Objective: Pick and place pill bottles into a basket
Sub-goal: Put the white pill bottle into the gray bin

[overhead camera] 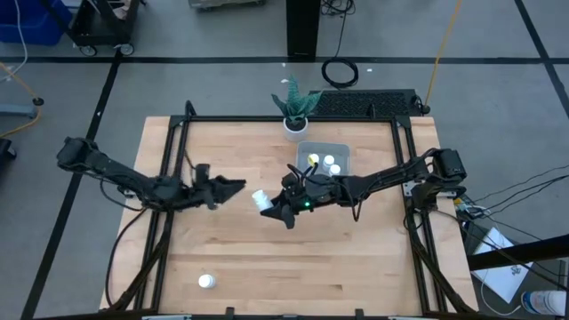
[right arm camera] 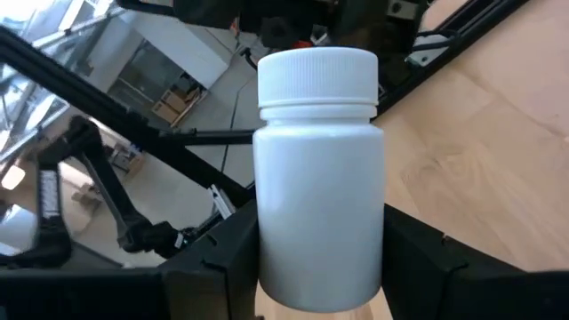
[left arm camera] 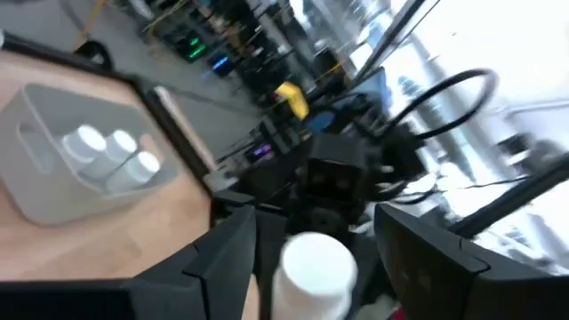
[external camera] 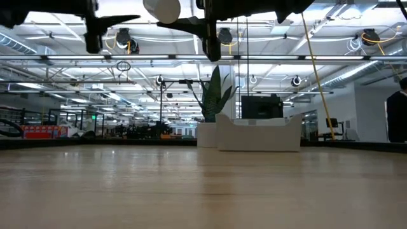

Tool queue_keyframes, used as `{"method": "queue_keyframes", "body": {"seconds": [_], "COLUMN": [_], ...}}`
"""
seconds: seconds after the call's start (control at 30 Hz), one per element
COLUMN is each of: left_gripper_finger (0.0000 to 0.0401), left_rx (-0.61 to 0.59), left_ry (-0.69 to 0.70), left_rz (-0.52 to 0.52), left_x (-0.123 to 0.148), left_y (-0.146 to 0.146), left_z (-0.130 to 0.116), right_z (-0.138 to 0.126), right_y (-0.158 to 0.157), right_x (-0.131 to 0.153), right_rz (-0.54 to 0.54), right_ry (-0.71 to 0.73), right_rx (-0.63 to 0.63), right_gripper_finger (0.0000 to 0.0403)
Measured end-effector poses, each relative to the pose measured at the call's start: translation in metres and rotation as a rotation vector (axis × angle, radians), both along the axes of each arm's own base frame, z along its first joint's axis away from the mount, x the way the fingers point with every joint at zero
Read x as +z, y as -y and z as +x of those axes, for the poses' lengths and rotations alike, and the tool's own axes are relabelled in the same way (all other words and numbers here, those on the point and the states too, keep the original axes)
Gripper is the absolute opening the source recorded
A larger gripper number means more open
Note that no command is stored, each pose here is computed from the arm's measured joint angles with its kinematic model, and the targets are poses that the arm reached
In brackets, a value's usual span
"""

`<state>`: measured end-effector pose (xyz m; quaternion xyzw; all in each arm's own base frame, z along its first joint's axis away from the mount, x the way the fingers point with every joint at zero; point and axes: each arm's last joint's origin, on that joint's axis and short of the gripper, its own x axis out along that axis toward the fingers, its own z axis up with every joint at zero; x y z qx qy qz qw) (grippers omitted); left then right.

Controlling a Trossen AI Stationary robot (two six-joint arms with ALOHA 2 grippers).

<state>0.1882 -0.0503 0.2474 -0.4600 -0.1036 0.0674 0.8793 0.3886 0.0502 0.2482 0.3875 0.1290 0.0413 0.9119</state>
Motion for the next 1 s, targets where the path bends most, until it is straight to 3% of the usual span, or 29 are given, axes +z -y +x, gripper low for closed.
{"method": "queue_keyframes", "body": {"seconds": [0.13,0.3,1.0], "left_gripper_finger": [0.0236,0.0248,0.0254], "left_rx": [-0.049,-0.134,-0.239], "left_ry": [-0.076,-0.116,-0.125], "left_rz": [-0.004,-0.088,-0.107], "left_x": [0.006,-0.001,-0.008], "left_y": [0.002,0.004,0.014], "left_z": [0.022,0.038,0.044], "right_z": [0.0,-0.001,0.0], "right_y": [-0.001,-0.003,-0.003], "right_x": [0.0,-0.001,0.001], "right_rz": [-0.005,-0.007,-0.012], "right_ry": [0.001,-0.006,0.006], "right_rx": [0.003,0.008,0.008], "right_gripper_finger": [0.0171,0.0171,0.0171]}}
